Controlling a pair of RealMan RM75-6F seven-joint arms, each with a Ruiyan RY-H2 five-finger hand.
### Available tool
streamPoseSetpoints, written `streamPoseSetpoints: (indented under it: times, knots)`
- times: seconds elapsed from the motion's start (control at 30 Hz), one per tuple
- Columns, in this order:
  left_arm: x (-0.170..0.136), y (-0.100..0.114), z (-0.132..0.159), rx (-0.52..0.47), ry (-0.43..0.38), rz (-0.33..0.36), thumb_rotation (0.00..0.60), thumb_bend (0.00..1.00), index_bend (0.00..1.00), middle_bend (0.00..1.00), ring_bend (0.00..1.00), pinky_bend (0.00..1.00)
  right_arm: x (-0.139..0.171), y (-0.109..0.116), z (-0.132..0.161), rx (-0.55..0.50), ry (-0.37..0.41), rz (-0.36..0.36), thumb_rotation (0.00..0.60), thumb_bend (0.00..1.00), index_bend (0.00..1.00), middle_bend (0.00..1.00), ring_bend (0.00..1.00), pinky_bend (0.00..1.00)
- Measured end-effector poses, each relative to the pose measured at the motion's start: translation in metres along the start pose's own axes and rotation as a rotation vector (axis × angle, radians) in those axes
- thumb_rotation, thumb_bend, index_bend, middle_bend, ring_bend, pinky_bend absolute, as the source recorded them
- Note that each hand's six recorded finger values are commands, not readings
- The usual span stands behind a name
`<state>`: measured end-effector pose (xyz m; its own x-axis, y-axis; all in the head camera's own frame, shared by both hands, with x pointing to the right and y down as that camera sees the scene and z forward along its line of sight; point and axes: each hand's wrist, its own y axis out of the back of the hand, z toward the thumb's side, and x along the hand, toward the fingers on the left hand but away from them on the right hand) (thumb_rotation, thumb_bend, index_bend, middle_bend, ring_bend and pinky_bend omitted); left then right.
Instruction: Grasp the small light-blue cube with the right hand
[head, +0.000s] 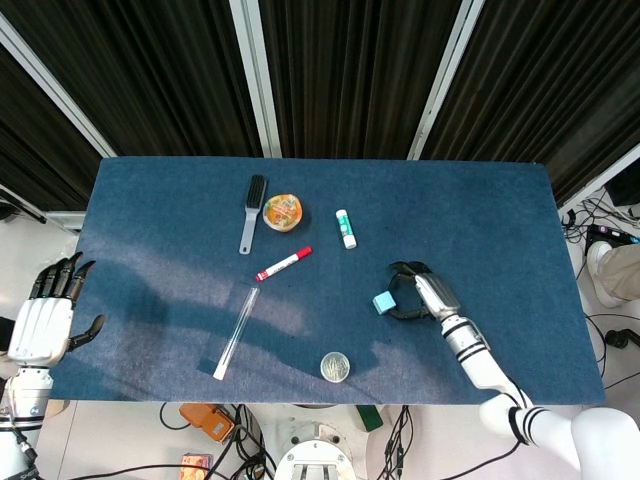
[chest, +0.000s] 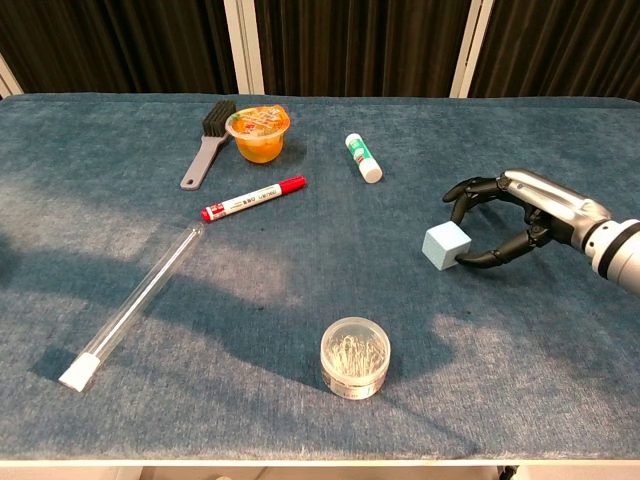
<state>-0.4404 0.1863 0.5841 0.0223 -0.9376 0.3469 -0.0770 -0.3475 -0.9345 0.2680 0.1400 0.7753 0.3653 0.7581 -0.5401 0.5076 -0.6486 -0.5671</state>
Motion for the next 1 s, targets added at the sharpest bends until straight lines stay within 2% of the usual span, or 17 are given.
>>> streamPoseSetpoints:
  times: [0.13, 0.2, 0.27, 0.37, 0.43, 0.53, 0.7, 1.0]
  knots:
    - [0.0, 0.0, 0.0, 0.002, -0.002, 0.001, 0.6, 0.26, 0.1, 0.0, 0.0, 0.09, -0.005, -0.004, 0.0, -0.024, -0.012, 0.013, 0.6, 0.31, 0.31, 0.28, 0.26, 0.08]
    - [0.0, 0.0, 0.0, 0.003, -0.003, 0.002, 0.6, 0.26, 0.1, 0.0, 0.0, 0.09, -0.008, -0.006, 0.001, -0.033, -0.012, 0.02, 0.6, 0.31, 0.31, 0.28, 0.25, 0.08]
    - [0.0, 0.0, 0.0, 0.002, -0.002, 0.003, 0.6, 0.26, 0.1, 0.0, 0.0, 0.09, -0.01, -0.008, 0.003, -0.036, -0.009, 0.023, 0.6, 0.31, 0.35, 0.28, 0.25, 0.08]
    - [0.0, 0.0, 0.001, 0.004, -0.004, 0.003, 0.6, 0.26, 0.1, 0.0, 0.0, 0.09, -0.012, -0.011, 0.005, -0.038, -0.004, 0.033, 0.6, 0.34, 0.49, 0.28, 0.25, 0.08]
    - [0.0, 0.0, 0.001, 0.004, -0.006, 0.002, 0.6, 0.26, 0.1, 0.0, 0.0, 0.09, -0.014, -0.012, 0.007, -0.044, -0.002, 0.029, 0.6, 0.41, 0.65, 0.28, 0.25, 0.08]
    - [0.0, 0.0, 0.002, 0.006, -0.008, 0.003, 0.6, 0.26, 0.1, 0.0, 0.0, 0.09, -0.016, -0.011, 0.01, -0.069, 0.007, 0.013, 0.6, 0.49, 0.8, 0.29, 0.26, 0.09]
    - [0.0, 0.0, 0.001, 0.004, -0.007, 0.002, 0.6, 0.26, 0.1, 0.0, 0.0, 0.09, -0.016, -0.007, 0.018, -0.13, 0.039, -0.004, 0.6, 0.53, 0.85, 0.29, 0.26, 0.09]
    - [0.001, 0.001, 0.001, 0.001, -0.007, 0.01, 0.6, 0.26, 0.1, 0.0, 0.0, 0.09, -0.007, 0.026, 0.032, -0.115, 0.116, -0.109, 0.6, 0.54, 0.86, 0.29, 0.26, 0.09]
